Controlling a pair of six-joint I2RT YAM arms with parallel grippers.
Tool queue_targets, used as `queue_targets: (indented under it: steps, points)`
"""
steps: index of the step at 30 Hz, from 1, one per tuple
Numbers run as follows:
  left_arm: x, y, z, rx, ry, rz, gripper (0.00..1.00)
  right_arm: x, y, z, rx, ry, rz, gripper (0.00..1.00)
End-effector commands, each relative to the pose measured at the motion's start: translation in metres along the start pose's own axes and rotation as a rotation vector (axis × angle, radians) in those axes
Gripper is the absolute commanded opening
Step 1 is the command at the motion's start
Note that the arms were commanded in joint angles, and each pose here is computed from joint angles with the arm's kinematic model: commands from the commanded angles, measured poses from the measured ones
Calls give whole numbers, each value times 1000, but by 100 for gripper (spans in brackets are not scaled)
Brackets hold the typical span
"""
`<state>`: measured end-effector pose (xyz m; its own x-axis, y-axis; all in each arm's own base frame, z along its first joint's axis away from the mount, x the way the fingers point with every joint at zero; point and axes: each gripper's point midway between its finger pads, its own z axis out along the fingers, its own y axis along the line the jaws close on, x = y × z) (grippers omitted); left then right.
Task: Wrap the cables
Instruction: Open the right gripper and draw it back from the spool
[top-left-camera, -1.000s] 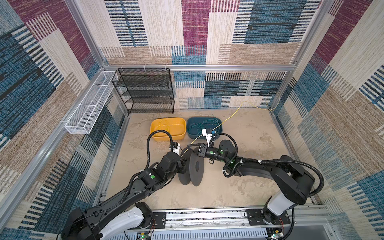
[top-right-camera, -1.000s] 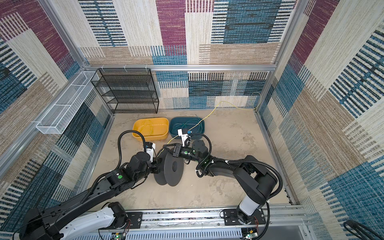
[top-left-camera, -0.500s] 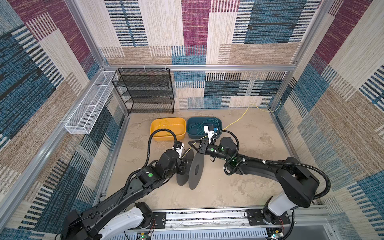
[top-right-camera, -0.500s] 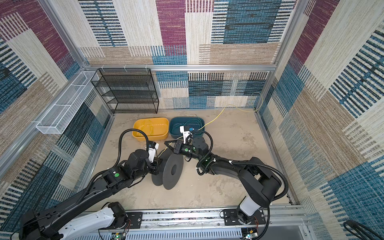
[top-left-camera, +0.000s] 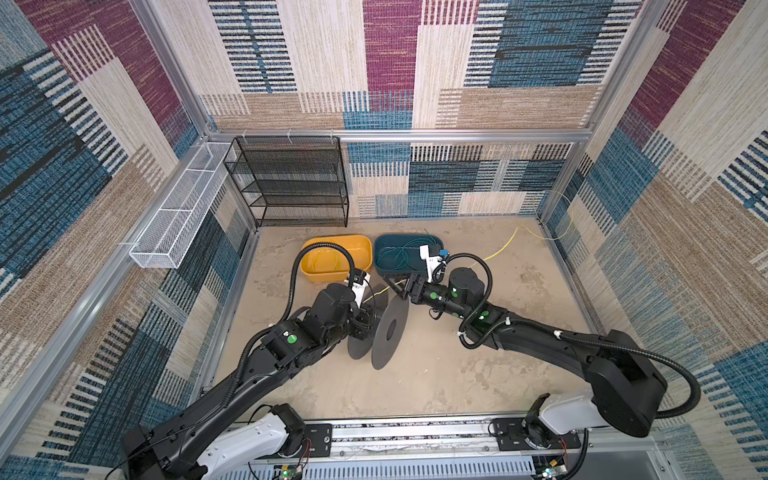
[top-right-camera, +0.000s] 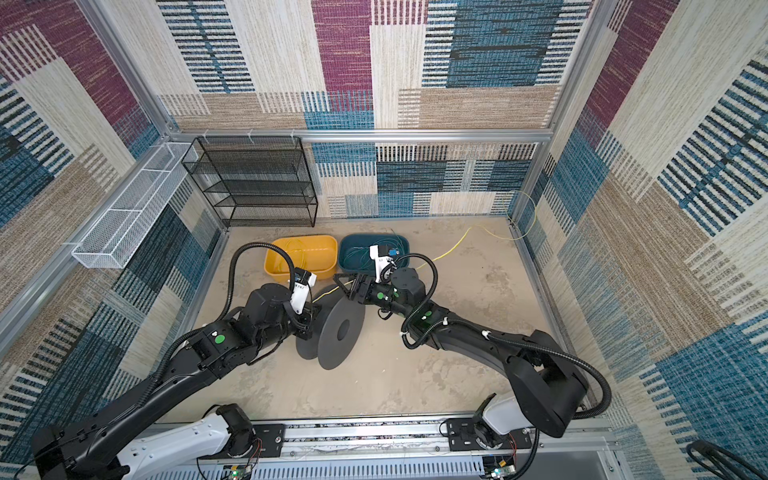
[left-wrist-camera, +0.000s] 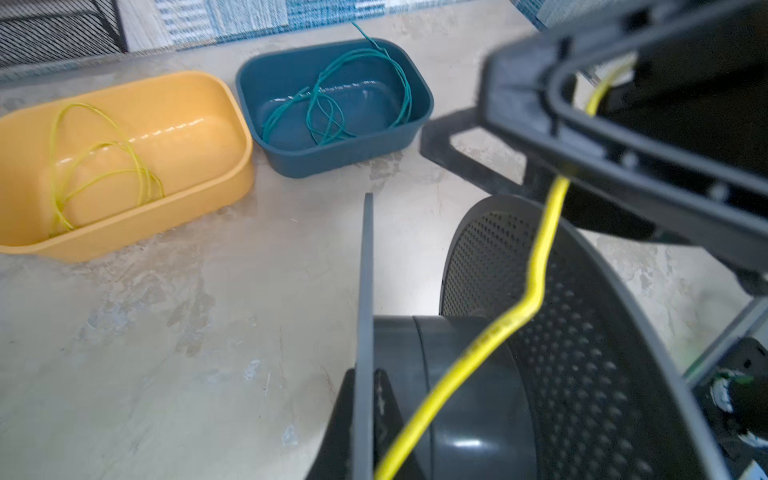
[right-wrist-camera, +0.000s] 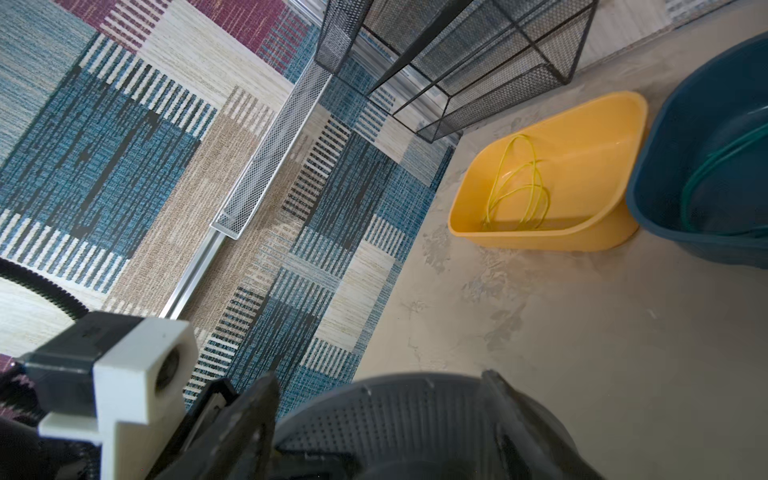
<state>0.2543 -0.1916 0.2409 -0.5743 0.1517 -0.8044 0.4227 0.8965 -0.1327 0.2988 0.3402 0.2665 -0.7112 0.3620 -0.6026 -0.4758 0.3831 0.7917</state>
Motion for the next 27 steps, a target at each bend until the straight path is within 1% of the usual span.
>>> queue_targets:
  steps: [1,4,9,12,14,18,19,21,23,27]
  points:
    - [-20,16,-9,-72,-54,-17,0,-3,-23,-18,135,2,-65,82]
    - [-23,25,-16,-99,-55,-31,0,-12,-26,-40,196,-19,-125,85]
    - [-29,32,-29,-114,-60,-31,0,-30,-17,-76,296,-53,-254,85]
    - [-34,34,-39,-109,-67,-27,0,-59,-9,-104,414,-125,-371,79]
    - [-37,38,-47,-123,-69,-22,0,-80,1,-121,477,-177,-444,74]
    - [-41,51,-58,-167,-71,-29,0,-101,25,-132,495,-192,-531,65]
    - [-42,55,-60,-179,-70,-32,0,-102,28,-132,491,-183,-547,63]
    - [-45,61,-64,-195,-77,-38,0,-99,38,-126,451,-141,-580,63]
    - [-48,66,-66,-204,-84,-48,0,-86,38,-113,416,-39,-585,67]
    - [-59,70,-68,-197,-103,-56,0,-47,23,-88,350,157,-527,73]
